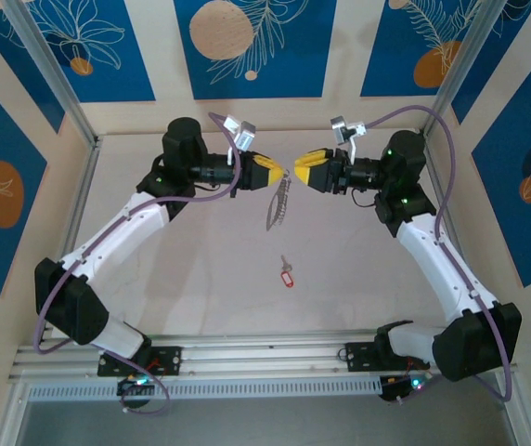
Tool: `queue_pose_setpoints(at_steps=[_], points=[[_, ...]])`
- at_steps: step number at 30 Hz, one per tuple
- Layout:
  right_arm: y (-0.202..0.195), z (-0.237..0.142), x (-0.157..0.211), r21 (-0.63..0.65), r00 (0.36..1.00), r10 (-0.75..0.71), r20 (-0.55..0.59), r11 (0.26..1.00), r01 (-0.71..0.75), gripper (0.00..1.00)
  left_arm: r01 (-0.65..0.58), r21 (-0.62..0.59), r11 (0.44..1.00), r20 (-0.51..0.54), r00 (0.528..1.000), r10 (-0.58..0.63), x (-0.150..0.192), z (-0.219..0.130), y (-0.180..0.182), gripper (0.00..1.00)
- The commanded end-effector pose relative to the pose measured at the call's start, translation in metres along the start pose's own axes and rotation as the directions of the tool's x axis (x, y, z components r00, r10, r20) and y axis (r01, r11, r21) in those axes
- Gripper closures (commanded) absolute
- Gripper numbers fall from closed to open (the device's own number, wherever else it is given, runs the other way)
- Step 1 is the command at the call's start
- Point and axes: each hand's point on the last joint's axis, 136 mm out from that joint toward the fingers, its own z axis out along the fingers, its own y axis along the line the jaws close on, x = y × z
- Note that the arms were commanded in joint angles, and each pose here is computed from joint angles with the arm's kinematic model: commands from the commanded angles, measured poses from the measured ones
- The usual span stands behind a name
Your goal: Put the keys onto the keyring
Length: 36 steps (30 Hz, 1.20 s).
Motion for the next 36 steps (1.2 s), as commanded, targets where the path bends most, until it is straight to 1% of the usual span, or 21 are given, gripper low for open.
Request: queue_pose_setpoints(at_steps=[1, 10, 14, 19, 22, 25, 26, 27, 29, 31, 33, 36], points=[[0.004, 0.005, 0.003, -0.031, 1.000, -0.011, -0.026, 0.999, 0.010, 0.63, -0.069, 0.039, 0.997, 0.007, 0.998, 0.069, -0.015, -0.006, -0.018, 1.00], [-0.003, 0.013, 0.008, -0.043, 0.999, 0.010, -0.040, 0.999, -0.012, 0.70, -0.077, 0.039, 0.996, 0.013, 0.997, 0.077, -0.018, -0.006, -0.019, 1.00], [-0.005, 0.016, 0.011, -0.046, 0.999, 0.018, -0.045, 0.999, -0.020, 0.75, -0.079, 0.040, 0.996, 0.016, 0.997, 0.078, -0.019, -0.006, -0.019, 1.00], [-0.008, 0.017, 0.012, -0.049, 0.999, 0.023, -0.048, 0.998, -0.026, 0.86, -0.080, 0.045, 0.996, 0.019, 0.997, 0.079, -0.020, -0.005, -0.020, 1.00], [-0.008, 0.018, 0.012, -0.057, 0.998, 0.023, -0.050, 0.998, -0.026, 0.99, -0.077, 0.045, 0.996, 0.022, 0.997, 0.076, -0.021, -0.005, -0.019, 1.00], [-0.010, 0.018, 0.010, -0.037, 0.999, 0.017, -0.035, 0.999, -0.018, 1.00, -0.070, 0.009, 0.998, 0.038, 0.997, 0.070, -0.024, -0.005, -0.014, 1.00], [-0.012, 0.017, 0.009, -0.023, 1.000, 0.015, -0.023, 1.000, -0.016, 1.00, -0.070, -0.025, 0.997, 0.056, 0.996, 0.071, -0.026, -0.007, -0.010, 0.98], [-0.016, 0.015, 0.007, -0.005, 1.000, 0.018, -0.006, 1.000, -0.018, 1.00, -0.069, -0.066, 0.995, 0.078, 0.994, 0.074, -0.029, -0.010, -0.005, 0.93], [-0.022, 0.012, 0.003, 0.020, 0.999, 0.021, 0.028, 1.000, -0.021, 1.00, -0.055, -0.162, 0.985, 0.138, 0.987, 0.078, -0.037, -0.018, 0.005, 0.72], [-0.025, 0.008, -0.001, 0.035, 0.998, 0.021, 0.060, 0.999, -0.023, 1.00, -0.026, -0.228, 0.973, 0.201, 0.977, 0.073, -0.043, -0.027, 0.013, 0.62], [-0.026, 0.005, -0.005, 0.040, 0.996, 0.019, 0.087, 0.999, -0.023, 1.00, 0.011, -0.262, 0.965, 0.258, 0.964, 0.059, -0.047, -0.034, 0.017, 0.55], [-0.026, 0.004, -0.010, 0.048, 0.992, 0.011, 0.123, 0.999, -0.017, 1.00, 0.046, -0.258, 0.965, 0.306, 0.951, 0.036, -0.048, -0.037, 0.018, 0.51]])
